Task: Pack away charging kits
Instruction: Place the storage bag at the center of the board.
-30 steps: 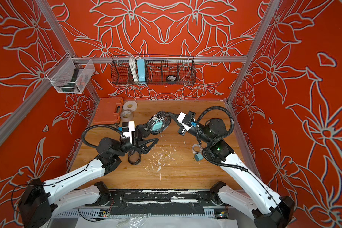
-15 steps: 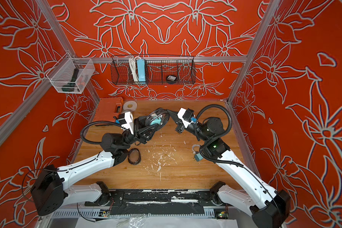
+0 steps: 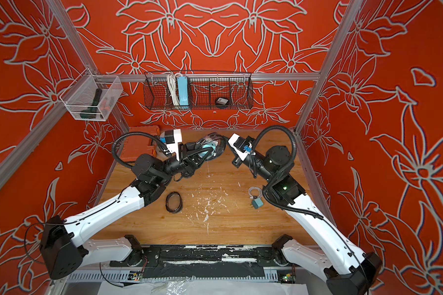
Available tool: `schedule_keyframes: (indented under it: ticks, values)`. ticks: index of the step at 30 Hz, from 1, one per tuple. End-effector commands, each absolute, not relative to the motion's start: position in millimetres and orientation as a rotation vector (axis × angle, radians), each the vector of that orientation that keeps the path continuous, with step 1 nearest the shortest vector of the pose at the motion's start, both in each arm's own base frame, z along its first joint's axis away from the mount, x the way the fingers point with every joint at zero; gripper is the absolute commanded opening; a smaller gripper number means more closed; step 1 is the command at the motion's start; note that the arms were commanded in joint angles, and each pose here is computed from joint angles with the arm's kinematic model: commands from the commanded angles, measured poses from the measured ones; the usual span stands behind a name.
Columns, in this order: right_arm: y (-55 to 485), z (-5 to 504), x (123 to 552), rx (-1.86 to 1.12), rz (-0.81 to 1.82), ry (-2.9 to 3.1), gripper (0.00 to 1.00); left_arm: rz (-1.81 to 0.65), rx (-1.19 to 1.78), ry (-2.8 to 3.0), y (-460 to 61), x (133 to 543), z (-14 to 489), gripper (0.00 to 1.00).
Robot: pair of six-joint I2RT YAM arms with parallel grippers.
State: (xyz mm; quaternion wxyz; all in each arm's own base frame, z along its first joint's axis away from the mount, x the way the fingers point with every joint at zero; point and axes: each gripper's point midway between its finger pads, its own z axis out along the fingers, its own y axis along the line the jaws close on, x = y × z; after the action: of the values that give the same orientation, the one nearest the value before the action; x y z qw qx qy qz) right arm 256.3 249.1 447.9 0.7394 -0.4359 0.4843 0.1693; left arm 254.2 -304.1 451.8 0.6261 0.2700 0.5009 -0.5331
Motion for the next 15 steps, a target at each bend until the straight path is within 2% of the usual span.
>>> schedule_keyframes:
  ticks: [1, 6, 11, 15]
  values:
    - [256.9, 434.3, 249.9, -1.097, 0.321, 1.053, 0.0, -1.165, 0.674, 1.449, -308.1, 267.6, 399.2, 0.0]
    - [251.4, 426.9, 259.7, -1.126, 0.237, 1.08, 0.0, -1.171, 0.722, 1.66, -300.9, 272.1, 353.7, 0.0]
    - [255.5, 421.3, 254.1, -1.186, 0.259, 1.059, 0.0, -1.142, 0.722, 1.823, -300.4, 283.8, 317.2, 0.0]
    - [259.4, 416.9, 256.5, -1.213, 0.26, 1.059, 0.0, -1.116, 0.742, 1.89, -303.2, 289.6, 304.4, 0.0]
